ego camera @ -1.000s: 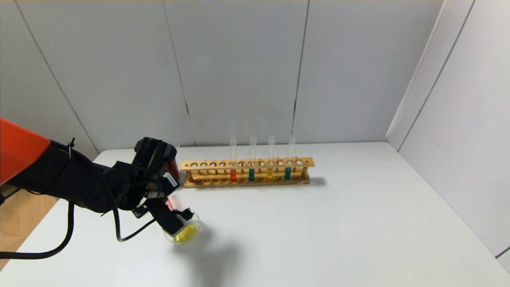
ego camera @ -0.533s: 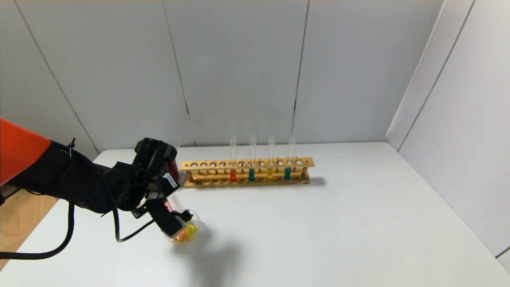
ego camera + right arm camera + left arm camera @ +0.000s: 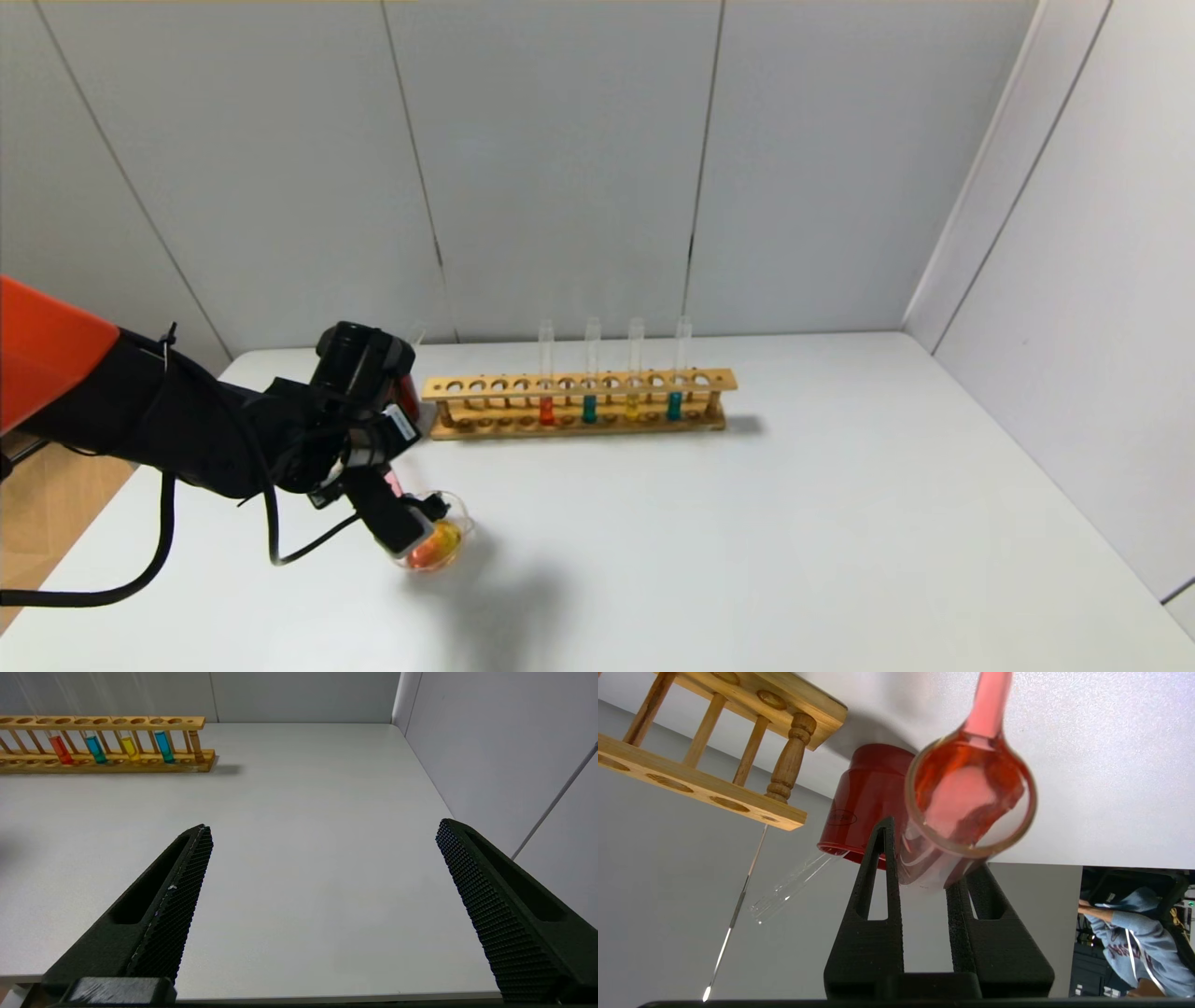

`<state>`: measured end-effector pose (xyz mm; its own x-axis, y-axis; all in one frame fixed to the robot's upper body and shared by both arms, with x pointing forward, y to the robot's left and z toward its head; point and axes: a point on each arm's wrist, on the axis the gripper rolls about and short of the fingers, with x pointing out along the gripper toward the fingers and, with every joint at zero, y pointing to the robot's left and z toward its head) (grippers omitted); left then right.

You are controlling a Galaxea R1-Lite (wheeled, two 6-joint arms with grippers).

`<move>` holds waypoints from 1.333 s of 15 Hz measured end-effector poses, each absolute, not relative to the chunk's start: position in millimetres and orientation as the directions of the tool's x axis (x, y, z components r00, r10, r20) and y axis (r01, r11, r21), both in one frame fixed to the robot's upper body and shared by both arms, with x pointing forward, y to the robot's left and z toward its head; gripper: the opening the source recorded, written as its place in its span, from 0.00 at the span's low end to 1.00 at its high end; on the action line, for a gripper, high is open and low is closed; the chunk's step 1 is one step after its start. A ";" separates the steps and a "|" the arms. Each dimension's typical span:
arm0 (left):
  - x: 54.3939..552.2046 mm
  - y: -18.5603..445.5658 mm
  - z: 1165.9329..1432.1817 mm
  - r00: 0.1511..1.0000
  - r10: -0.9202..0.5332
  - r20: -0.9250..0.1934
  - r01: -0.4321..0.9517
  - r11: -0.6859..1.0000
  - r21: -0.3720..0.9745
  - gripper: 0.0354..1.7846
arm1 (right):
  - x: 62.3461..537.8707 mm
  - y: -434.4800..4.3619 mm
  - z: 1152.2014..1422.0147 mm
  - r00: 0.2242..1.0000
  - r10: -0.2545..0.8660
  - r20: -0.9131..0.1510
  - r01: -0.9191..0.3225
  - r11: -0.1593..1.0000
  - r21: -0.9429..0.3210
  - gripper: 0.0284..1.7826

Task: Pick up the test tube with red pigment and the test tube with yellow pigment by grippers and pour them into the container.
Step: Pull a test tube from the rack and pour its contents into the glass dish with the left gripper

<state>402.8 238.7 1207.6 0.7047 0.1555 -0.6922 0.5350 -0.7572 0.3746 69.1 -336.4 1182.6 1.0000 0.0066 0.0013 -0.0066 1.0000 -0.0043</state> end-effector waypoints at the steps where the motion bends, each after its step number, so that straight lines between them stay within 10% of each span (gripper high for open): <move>1: 403.0 238.5 1207.4 0.705 0.155 -0.692 0.535 -0.757 0.375 0.16 | 69.1 -336.4 1182.6 1.000 0.007 0.001 -0.007 1.000 -0.004 0.98; 20: 407.0 233.2 1204.0 0.722 0.155 -0.674 0.489 -0.803 0.340 0.16 | 69.1 -336.4 1182.6 1.000 0.007 0.001 -0.007 1.000 -0.004 0.98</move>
